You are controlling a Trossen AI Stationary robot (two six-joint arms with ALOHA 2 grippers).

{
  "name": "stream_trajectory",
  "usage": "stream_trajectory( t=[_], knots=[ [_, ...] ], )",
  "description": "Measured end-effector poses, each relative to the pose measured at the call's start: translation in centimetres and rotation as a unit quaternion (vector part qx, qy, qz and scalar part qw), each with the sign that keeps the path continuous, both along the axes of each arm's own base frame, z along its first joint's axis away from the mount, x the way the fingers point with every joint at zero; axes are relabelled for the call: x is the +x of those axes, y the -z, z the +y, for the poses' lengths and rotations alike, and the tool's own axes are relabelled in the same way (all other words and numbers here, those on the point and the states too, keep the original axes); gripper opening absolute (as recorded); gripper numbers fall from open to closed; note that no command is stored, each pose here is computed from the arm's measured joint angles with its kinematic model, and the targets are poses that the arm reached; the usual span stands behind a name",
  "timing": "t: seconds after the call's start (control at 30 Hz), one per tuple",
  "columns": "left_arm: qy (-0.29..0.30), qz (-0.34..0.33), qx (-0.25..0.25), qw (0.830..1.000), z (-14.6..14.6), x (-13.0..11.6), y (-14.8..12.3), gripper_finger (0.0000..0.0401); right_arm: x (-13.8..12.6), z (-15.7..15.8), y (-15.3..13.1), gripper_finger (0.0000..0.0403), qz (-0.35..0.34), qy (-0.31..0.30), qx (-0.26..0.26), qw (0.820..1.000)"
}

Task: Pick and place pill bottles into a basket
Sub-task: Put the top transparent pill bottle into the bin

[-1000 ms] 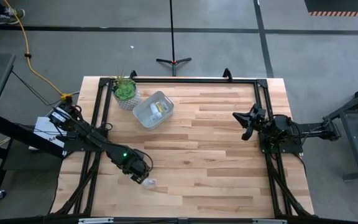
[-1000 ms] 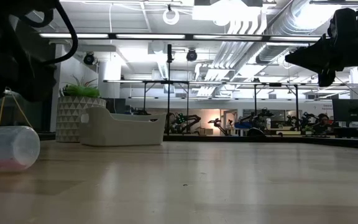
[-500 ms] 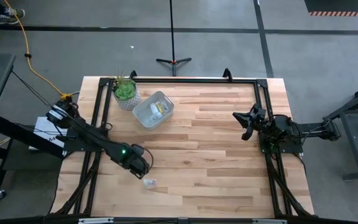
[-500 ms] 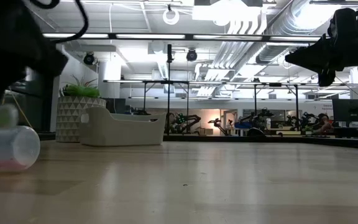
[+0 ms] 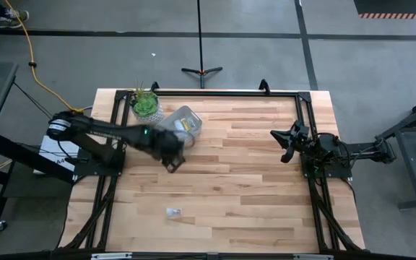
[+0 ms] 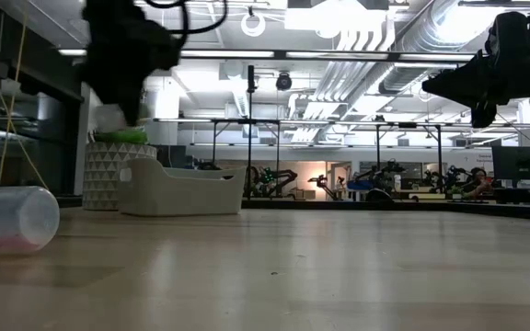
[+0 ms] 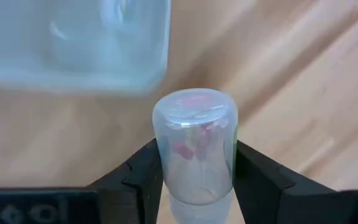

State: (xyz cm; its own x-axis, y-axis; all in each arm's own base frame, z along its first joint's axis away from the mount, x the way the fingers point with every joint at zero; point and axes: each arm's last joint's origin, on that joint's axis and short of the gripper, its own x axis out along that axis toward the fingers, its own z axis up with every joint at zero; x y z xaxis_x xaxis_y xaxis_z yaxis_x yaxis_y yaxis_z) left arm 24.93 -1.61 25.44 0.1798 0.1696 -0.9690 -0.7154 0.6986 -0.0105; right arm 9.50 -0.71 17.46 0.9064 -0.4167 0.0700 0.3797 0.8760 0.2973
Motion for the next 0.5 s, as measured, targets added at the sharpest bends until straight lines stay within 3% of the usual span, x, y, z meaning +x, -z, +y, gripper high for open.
stream_trajectory(
  t=[0.2,0.33,0.5],
  knots=[
    [-0.017,-0.037,0.035,0.999,4.9,1.1,-1.4,0.0202,0.0,0.0,0.0,0.0003,-0.006,-0.001,0.012,1.000],
    [-0.029,-0.024,0.068,0.997,7.3,0.7,-1.5,0.0190,0.0,0.0,0.0,0.0001,-0.007,-0.001,0.014,1.000],
    [0.005,0.013,0.093,0.996,9.3,0.6,-0.9,0.0199,0.0,0.0,0.0,0.0003,-0.006,0.002,0.012,1.000]
  ],
)
